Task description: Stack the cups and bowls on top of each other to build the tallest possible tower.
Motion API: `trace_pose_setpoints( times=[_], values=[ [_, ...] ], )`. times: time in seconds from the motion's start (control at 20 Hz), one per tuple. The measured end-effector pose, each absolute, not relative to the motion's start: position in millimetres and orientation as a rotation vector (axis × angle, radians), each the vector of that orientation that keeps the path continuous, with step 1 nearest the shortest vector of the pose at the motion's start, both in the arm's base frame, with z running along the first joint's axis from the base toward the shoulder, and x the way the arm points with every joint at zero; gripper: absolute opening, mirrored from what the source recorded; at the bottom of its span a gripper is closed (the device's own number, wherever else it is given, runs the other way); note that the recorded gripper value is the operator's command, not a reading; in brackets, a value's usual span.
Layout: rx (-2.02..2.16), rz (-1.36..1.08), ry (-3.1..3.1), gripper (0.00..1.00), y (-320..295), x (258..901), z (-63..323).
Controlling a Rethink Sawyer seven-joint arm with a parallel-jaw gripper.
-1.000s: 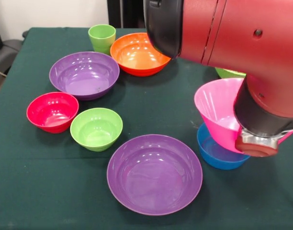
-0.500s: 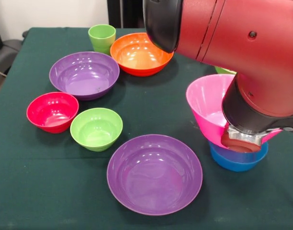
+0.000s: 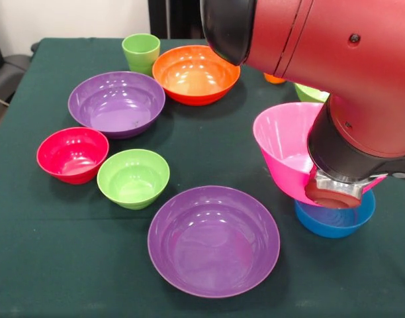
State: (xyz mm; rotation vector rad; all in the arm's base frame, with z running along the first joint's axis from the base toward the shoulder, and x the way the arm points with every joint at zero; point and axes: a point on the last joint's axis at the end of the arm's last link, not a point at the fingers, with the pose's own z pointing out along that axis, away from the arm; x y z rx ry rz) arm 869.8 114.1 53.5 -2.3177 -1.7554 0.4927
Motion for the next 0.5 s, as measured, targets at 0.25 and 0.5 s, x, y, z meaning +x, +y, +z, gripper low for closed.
trace_pose_setpoints(
  times=[0.25, 0.5],
  values=[
    [-2.324, 0.489, -1.746, 0.00, 108, 871, 54],
    [-2.338, 0.468, -1.726, 0.00, 95, 877, 57]
  ],
)
